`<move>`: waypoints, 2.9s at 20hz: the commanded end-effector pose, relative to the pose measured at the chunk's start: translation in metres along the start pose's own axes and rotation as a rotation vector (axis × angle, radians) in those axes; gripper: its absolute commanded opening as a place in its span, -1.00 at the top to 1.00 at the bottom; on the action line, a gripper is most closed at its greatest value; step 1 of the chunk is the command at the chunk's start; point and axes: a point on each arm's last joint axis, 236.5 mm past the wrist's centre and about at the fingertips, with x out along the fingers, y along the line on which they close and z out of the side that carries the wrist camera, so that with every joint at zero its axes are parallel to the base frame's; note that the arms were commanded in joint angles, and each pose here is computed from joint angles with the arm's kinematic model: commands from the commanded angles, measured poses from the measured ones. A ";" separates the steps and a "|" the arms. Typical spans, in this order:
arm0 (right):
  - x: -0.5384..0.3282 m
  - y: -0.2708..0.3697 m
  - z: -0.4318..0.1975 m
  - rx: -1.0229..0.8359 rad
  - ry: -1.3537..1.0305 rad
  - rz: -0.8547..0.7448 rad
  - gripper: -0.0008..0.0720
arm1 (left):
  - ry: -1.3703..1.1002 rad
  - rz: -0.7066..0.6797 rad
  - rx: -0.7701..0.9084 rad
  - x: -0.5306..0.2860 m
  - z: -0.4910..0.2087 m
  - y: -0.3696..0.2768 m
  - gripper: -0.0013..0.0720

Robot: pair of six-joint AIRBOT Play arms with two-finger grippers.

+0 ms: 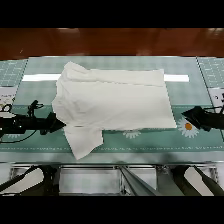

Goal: Fold the shirts.

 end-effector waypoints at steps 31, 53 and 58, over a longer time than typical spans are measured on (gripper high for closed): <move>-0.179 0.308 0.144 -0.602 -0.321 0.357 0.92 | -0.843 -0.459 0.771 -0.287 0.062 -0.346 0.91; -0.411 0.280 -0.025 -0.810 -0.875 0.014 0.92 | -1.299 0.200 0.920 -0.440 -0.151 -0.293 0.91; -0.279 0.247 0.010 -0.707 -0.555 0.083 0.92 | -0.986 0.196 0.761 -0.332 -0.041 -0.252 0.91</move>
